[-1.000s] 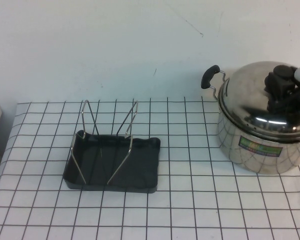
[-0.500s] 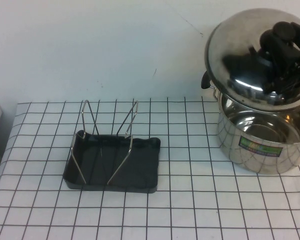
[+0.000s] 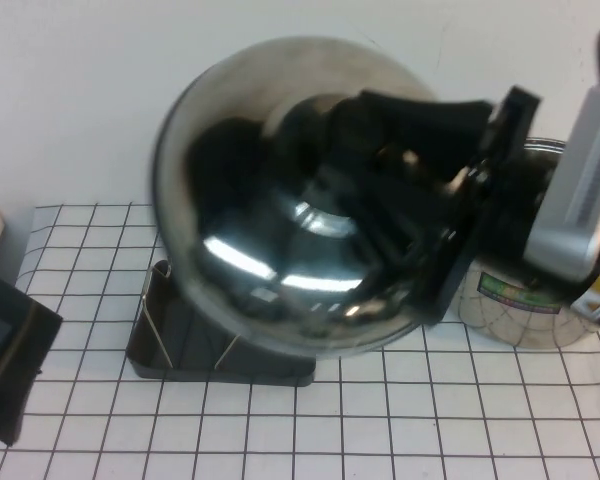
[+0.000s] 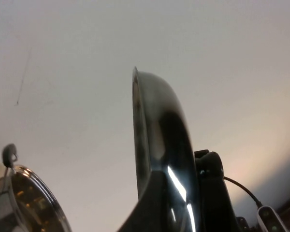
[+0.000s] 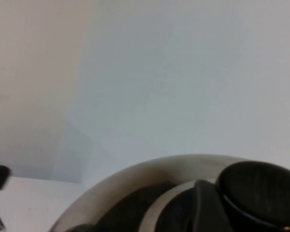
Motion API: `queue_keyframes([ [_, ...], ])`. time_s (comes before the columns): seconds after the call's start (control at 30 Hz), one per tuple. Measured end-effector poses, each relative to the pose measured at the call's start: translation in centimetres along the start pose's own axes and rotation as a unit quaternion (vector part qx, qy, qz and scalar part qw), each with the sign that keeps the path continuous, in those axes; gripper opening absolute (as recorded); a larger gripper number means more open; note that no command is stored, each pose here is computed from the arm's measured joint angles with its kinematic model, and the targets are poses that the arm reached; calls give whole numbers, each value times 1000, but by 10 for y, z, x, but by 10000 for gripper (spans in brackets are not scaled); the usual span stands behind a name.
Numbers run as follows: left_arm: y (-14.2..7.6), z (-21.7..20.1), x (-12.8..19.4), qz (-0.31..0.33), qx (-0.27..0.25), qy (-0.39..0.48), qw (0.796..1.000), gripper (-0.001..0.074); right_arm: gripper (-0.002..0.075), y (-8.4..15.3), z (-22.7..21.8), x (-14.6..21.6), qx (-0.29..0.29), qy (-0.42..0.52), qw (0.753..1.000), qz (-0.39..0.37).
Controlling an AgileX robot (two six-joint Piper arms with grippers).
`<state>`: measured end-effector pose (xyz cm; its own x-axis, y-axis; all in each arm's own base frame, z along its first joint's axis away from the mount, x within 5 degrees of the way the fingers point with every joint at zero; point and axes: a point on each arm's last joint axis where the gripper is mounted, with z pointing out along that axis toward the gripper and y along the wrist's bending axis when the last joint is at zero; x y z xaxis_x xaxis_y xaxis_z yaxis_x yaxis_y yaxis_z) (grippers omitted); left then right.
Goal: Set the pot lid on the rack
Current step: Hand over the pot lid
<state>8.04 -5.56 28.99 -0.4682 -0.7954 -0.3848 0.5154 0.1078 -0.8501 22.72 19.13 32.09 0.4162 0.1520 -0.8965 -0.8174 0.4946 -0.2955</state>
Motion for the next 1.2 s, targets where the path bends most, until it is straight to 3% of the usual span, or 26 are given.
queue_keyframes([
  [0.2, -2, 0, 2, -59, 12, 10, 998, 691, 356, 37, 14, -8, -54, -24, 998, 7],
  [0.6, -2, 0, 3, -68, 10, 15, 998, 680, 356, 78, 25, -18, -99, -42, 993, 49],
  [0.7, -3, 0, 3, -67, 17, 20, 997, 593, 356, 82, 27, -17, -100, -29, 993, 53],
  [0.93, -7, 0, 4, -71, 39, 26, 996, 176, 355, 79, 27, -15, -82, -15, 994, 69],
  [1.2, -9, 0, 4, -67, 44, 28, 996, 144, 356, 79, 28, -11, -77, 7, 990, 114],
])
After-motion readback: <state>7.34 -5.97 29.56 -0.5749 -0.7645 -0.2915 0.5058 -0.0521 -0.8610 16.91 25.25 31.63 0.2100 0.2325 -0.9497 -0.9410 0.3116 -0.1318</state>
